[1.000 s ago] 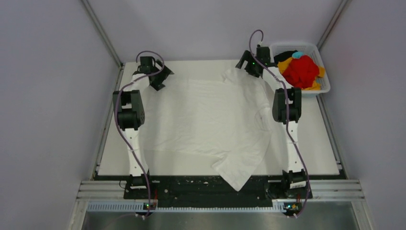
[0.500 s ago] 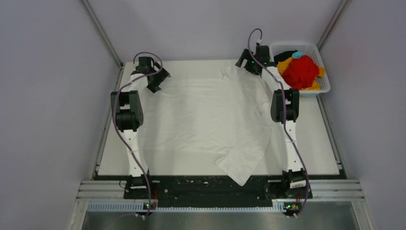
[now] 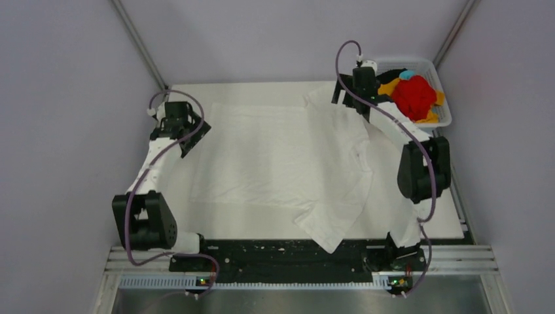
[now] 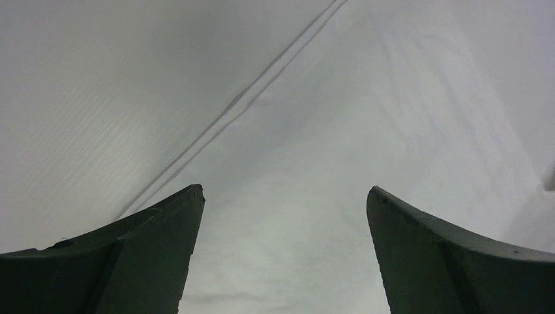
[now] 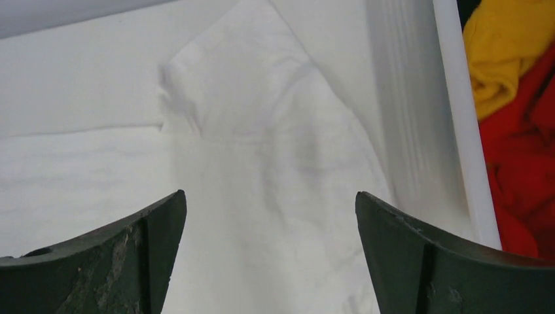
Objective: Fold and stack the t-shirts
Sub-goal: Flatten out the tshirt, then grab the side of the flattened tshirt closest away from the robot with both arms
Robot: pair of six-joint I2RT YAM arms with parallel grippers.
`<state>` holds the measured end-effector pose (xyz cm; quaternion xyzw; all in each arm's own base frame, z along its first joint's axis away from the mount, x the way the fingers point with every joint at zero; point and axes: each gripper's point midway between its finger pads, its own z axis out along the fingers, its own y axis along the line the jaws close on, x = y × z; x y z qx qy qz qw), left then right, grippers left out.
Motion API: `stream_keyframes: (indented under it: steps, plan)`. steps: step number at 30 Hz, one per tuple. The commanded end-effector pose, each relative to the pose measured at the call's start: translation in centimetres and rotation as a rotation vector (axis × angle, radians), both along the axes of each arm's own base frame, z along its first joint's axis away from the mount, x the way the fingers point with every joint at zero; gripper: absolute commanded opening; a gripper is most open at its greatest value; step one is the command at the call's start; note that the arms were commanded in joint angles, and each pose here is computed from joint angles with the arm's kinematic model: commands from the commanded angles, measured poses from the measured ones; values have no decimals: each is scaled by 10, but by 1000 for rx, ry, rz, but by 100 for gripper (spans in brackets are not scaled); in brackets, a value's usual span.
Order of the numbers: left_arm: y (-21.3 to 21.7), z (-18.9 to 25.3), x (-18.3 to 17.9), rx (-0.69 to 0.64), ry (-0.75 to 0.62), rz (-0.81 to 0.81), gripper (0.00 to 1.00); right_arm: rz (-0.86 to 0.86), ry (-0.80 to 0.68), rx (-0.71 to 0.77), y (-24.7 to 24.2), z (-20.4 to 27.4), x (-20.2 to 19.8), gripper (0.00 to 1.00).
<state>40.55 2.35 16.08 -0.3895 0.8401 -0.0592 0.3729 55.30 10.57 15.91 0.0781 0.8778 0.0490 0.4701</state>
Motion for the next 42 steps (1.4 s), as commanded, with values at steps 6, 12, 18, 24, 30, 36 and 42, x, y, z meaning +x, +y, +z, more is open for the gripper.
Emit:
stream_keyframes:
  steps: [6, 12, 18, 24, 30, 36, 42]
  plan:
    - [27, -76, -173, 106, 315, 223, 99, -197, -128, 140, -24, 29, -146, 99]
    - [30, -98, -194, 82, 252, 315, 97, -160, -149, 191, -28, 30, -193, 99]
    - [17, -116, -182, -21, 221, 316, 89, -111, -77, 139, -28, 21, -206, 99]
    - [22, -136, -186, -16, 290, 382, 81, -89, -48, 116, -29, 7, -215, 99]
    - [23, -148, -179, -25, 294, 406, 69, -80, -33, 83, -33, 5, -219, 99]
    - [16, -164, -181, -56, 351, 406, 60, -76, -19, 75, -33, 1, -221, 99]
    - [10, -167, -172, -91, 331, 377, 50, -85, -2, 61, -36, -2, -224, 99]
